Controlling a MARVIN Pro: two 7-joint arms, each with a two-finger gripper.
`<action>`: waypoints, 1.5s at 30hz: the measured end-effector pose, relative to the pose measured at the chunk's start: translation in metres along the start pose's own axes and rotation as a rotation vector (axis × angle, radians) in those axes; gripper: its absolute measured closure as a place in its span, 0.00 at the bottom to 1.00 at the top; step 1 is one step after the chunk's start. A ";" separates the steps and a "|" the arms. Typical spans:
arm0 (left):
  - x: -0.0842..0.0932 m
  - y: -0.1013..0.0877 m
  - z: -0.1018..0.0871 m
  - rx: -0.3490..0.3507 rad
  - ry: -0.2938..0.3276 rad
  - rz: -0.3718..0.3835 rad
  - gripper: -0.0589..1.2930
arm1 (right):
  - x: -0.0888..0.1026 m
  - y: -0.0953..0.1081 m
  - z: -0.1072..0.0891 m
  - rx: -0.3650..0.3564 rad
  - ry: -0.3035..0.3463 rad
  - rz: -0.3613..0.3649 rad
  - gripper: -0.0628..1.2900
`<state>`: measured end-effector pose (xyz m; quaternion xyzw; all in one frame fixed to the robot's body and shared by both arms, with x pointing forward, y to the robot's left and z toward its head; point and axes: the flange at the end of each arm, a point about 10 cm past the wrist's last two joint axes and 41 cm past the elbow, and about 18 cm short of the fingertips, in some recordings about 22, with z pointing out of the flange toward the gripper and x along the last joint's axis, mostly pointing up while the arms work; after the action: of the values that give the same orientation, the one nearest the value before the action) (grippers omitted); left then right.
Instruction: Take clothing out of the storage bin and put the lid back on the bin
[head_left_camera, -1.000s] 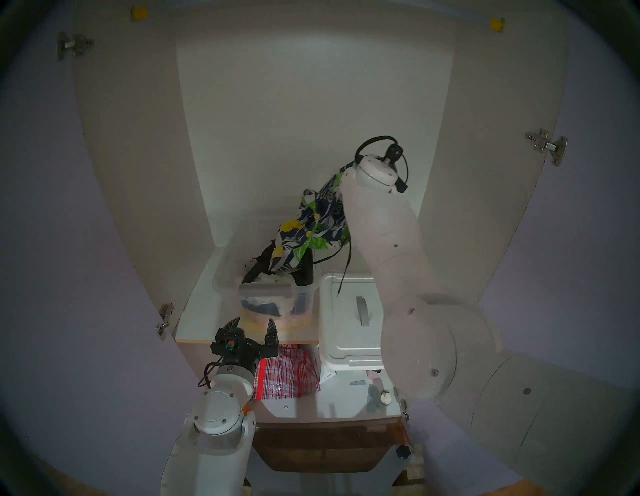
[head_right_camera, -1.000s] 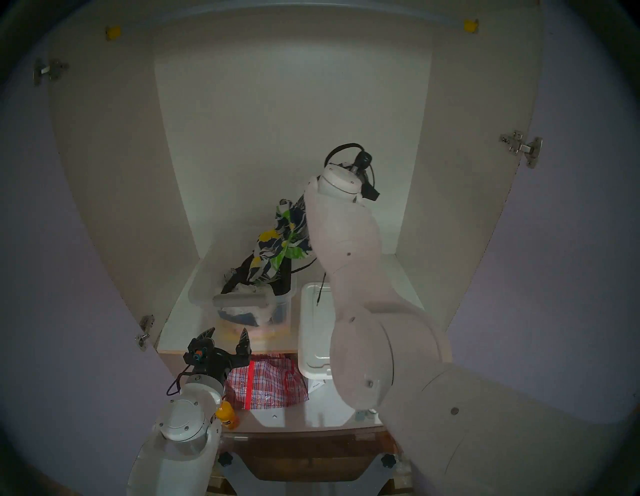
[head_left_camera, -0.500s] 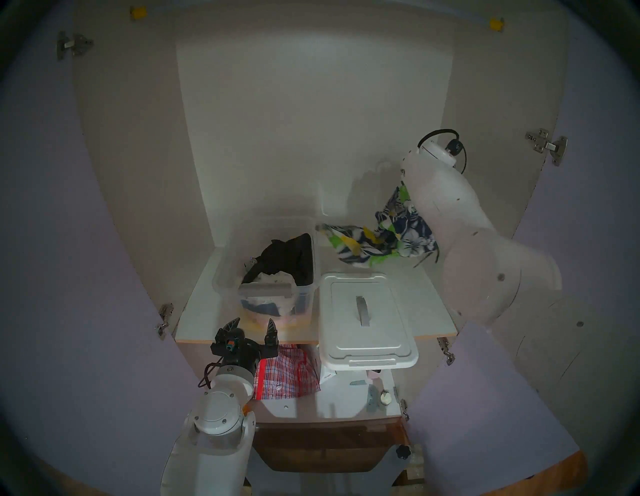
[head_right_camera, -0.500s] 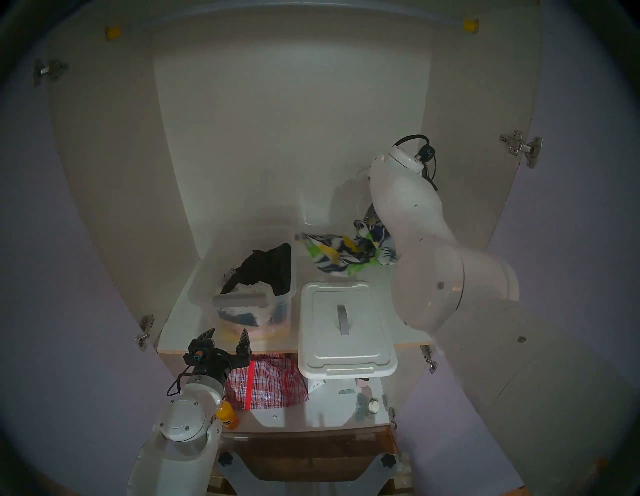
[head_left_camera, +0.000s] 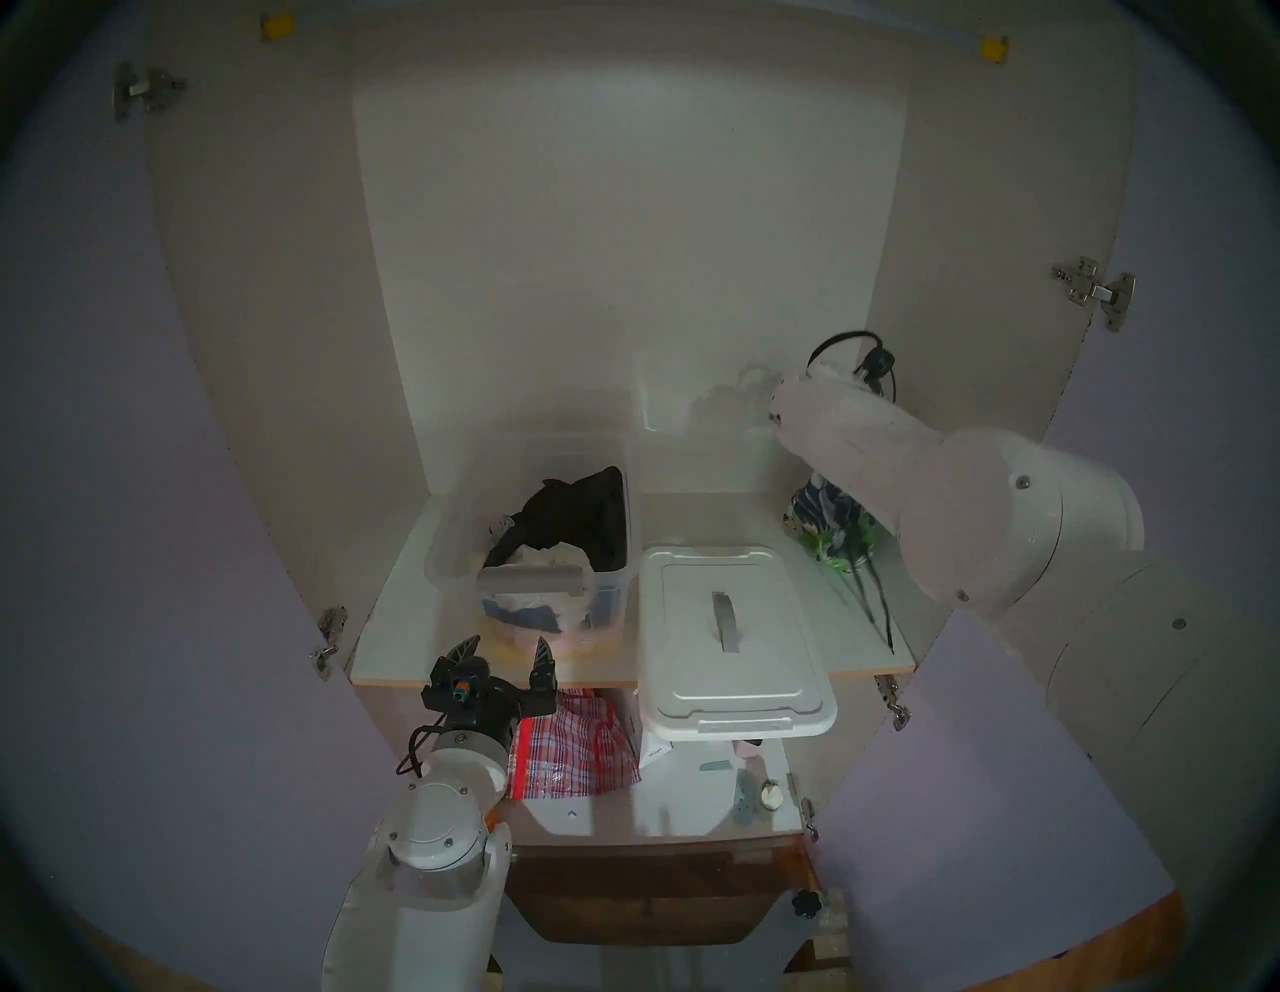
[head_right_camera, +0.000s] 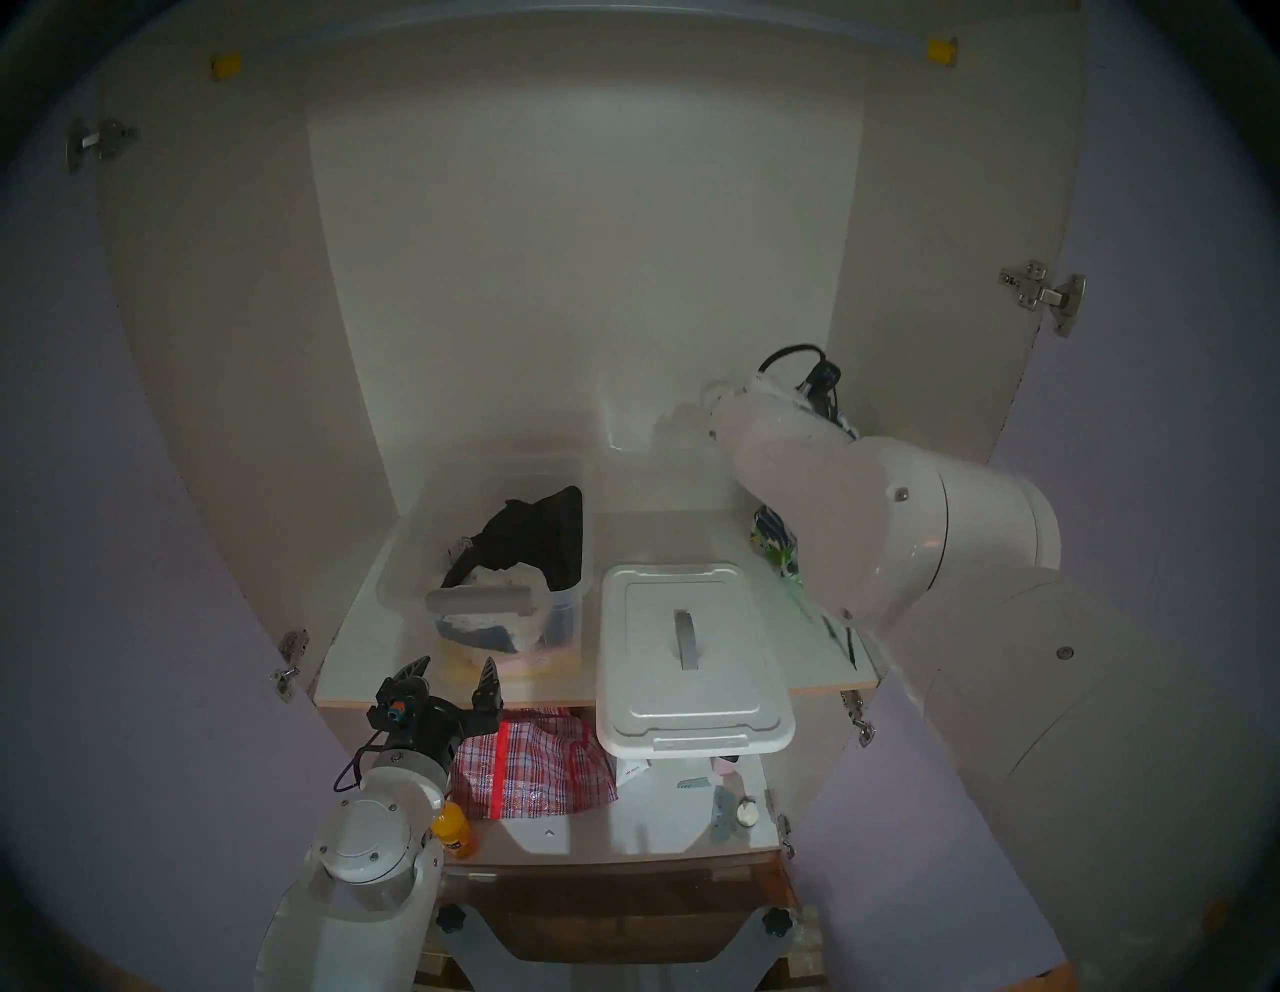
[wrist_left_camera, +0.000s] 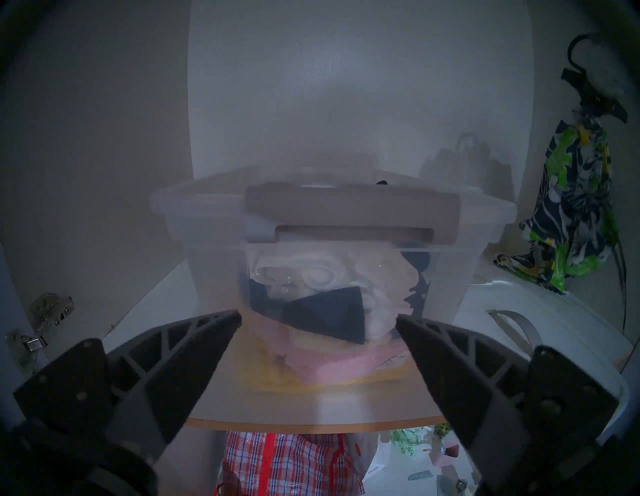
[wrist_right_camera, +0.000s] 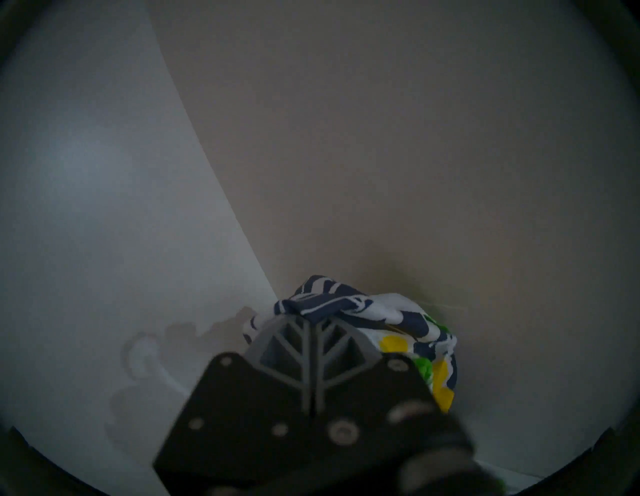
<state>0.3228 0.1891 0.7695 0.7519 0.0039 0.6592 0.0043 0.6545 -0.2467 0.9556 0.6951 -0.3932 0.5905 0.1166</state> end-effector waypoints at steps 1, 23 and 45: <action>0.000 0.000 0.000 0.000 0.000 0.000 0.06 | -0.006 0.004 0.000 -0.015 -0.017 -0.001 0.97; 0.000 0.000 0.000 0.001 -0.001 0.000 0.06 | -0.058 0.002 -0.011 0.065 -0.221 -0.326 0.03; 0.000 0.000 0.000 0.000 0.000 0.001 0.06 | -0.165 0.041 -0.016 0.659 -0.403 -0.726 0.03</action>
<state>0.3227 0.1890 0.7694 0.7520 0.0036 0.6591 0.0042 0.6158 -0.1967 0.7969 0.8860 0.0644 0.4590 0.0110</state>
